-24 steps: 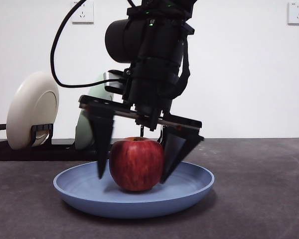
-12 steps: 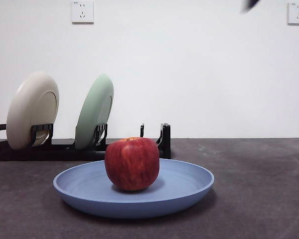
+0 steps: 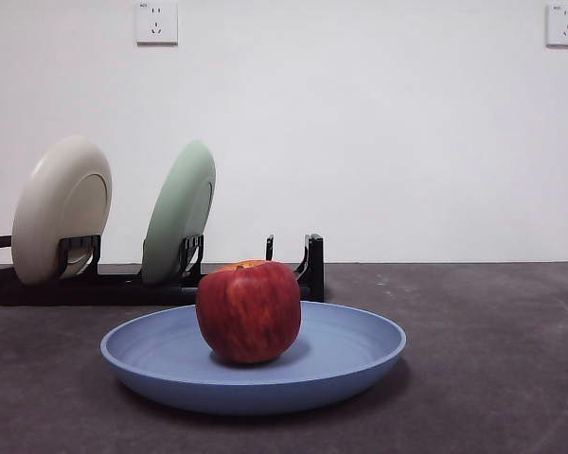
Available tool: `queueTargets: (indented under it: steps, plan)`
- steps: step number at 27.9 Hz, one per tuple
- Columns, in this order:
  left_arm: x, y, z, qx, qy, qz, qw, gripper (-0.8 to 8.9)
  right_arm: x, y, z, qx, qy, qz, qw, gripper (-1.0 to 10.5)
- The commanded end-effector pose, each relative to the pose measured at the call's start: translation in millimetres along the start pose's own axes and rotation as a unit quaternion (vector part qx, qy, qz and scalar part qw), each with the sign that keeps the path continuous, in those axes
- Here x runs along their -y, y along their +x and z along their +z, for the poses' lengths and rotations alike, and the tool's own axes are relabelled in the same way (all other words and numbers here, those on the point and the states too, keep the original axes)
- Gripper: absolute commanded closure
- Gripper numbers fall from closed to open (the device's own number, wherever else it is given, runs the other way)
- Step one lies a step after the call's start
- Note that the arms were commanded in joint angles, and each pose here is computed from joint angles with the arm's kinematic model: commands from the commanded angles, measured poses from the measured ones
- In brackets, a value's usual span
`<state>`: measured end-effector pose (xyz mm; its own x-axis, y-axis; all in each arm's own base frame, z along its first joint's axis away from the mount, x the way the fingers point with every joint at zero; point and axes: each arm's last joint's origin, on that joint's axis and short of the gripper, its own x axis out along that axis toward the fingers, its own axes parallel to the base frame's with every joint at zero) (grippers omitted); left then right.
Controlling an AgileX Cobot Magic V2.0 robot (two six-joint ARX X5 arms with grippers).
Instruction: Take the blue plate from the plate rack,put the plate on the table,take the apple from the table,put the apple in the plate
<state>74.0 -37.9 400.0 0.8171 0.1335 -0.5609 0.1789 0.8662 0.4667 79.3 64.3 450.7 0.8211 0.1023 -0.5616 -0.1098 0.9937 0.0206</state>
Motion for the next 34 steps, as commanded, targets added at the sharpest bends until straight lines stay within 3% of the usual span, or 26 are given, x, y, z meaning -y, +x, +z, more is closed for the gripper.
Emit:
queueTargets:
  steps: [1,20,21,23,26,30,34]
  plan:
    - [-1.0,-0.6,-0.5,0.001,-0.001,0.004,1.0,8.17,-1.4,3.6,-1.8,-0.01,0.027,-0.013,0.999,9.5]
    - [22.3,28.3,22.9,-0.048,0.044,-0.007,0.998,8.17,-18.0,23.3,2.6,-0.037,0.006,-0.028,0.999,9.5]
    - [21.9,28.0,23.7,-0.042,0.072,-0.006,0.996,8.17,-18.8,24.4,2.8,-0.038,0.005,-0.029,0.999,9.5]
    - [21.0,26.8,26.5,-0.013,0.075,-0.015,0.997,8.17,-20.9,27.0,3.2,-0.042,0.003,-0.03,0.999,9.5]
    - [19.1,29.4,29.6,0.079,0.027,-0.034,0.996,8.17,-22.8,29.3,3.6,-0.045,0.0,-0.032,0.998,9.5]
    - [25.4,52.2,14.6,0.212,0.008,-0.06,0.975,8.17,-23.8,30.5,3.8,-0.047,-0.001,-0.033,0.998,9.5]
    - [41.0,86.0,-17.2,0.25,-0.016,-0.092,0.964,8.17,-23.8,30.5,3.8,-0.047,-0.001,-0.033,0.998,9.5]
